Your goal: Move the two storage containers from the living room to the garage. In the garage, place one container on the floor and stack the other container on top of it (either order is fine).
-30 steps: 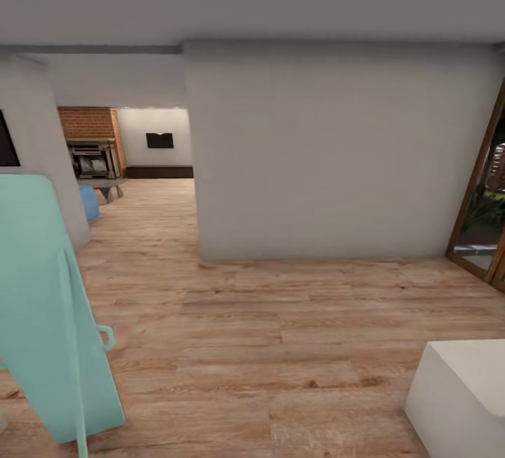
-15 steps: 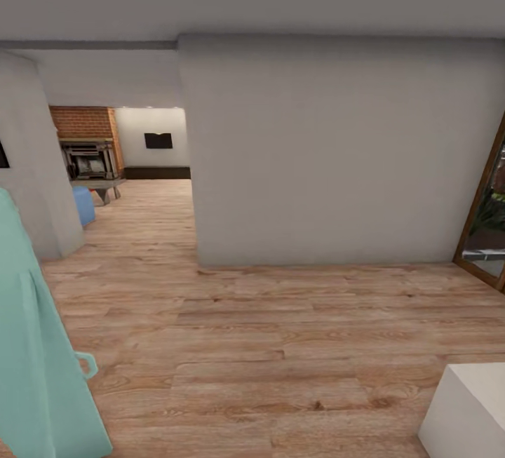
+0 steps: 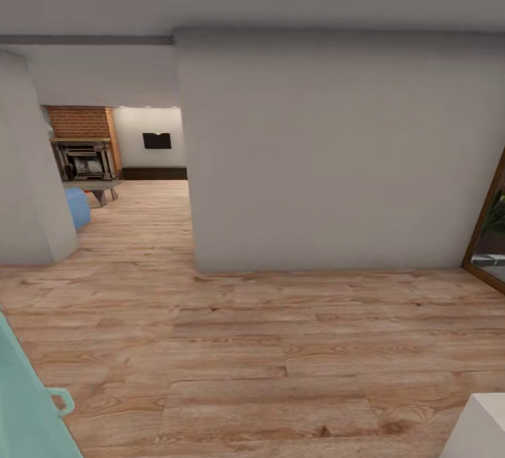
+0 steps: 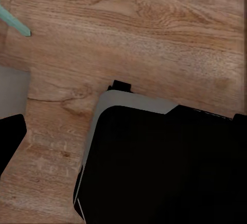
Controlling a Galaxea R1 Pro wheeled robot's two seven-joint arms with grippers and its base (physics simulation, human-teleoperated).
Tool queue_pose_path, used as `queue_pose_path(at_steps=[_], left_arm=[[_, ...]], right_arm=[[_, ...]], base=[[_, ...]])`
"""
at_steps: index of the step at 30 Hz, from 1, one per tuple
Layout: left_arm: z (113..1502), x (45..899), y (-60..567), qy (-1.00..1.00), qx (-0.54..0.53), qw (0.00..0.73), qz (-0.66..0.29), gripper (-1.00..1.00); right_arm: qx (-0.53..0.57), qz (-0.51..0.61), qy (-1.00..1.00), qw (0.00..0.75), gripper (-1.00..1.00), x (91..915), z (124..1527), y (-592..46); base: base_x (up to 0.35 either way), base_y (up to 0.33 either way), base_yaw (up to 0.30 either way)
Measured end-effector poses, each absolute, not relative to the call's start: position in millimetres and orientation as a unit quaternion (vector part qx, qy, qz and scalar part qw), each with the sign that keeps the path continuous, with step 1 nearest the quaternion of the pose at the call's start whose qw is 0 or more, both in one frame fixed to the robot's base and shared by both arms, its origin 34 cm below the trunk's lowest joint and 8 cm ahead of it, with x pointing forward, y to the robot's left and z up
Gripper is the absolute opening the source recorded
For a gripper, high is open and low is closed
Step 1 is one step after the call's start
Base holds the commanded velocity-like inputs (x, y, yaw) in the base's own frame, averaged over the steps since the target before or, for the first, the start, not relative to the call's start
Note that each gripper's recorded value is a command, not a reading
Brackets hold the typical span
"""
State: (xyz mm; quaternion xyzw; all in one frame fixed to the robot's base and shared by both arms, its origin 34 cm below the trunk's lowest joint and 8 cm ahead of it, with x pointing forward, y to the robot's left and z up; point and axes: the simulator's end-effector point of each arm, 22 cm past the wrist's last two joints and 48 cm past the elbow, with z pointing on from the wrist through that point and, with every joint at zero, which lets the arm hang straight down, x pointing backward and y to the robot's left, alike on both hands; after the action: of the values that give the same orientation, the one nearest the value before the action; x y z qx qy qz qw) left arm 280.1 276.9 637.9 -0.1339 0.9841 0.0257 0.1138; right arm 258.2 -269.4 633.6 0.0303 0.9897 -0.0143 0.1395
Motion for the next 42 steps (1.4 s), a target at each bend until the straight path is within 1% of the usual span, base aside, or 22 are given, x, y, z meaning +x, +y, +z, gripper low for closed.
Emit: queue_pose_path(at_steps=[42], left_arm=[[638.0, 280.3, 277.0, 0.984, -0.134, 0.114, 0.026, 1.00]], right_arm=[[0.031, -0.014, 0.990, 0.139, 1.00, 258.2, 633.5, -268.4]], base=[[0.324, 0.000, 0.000]])
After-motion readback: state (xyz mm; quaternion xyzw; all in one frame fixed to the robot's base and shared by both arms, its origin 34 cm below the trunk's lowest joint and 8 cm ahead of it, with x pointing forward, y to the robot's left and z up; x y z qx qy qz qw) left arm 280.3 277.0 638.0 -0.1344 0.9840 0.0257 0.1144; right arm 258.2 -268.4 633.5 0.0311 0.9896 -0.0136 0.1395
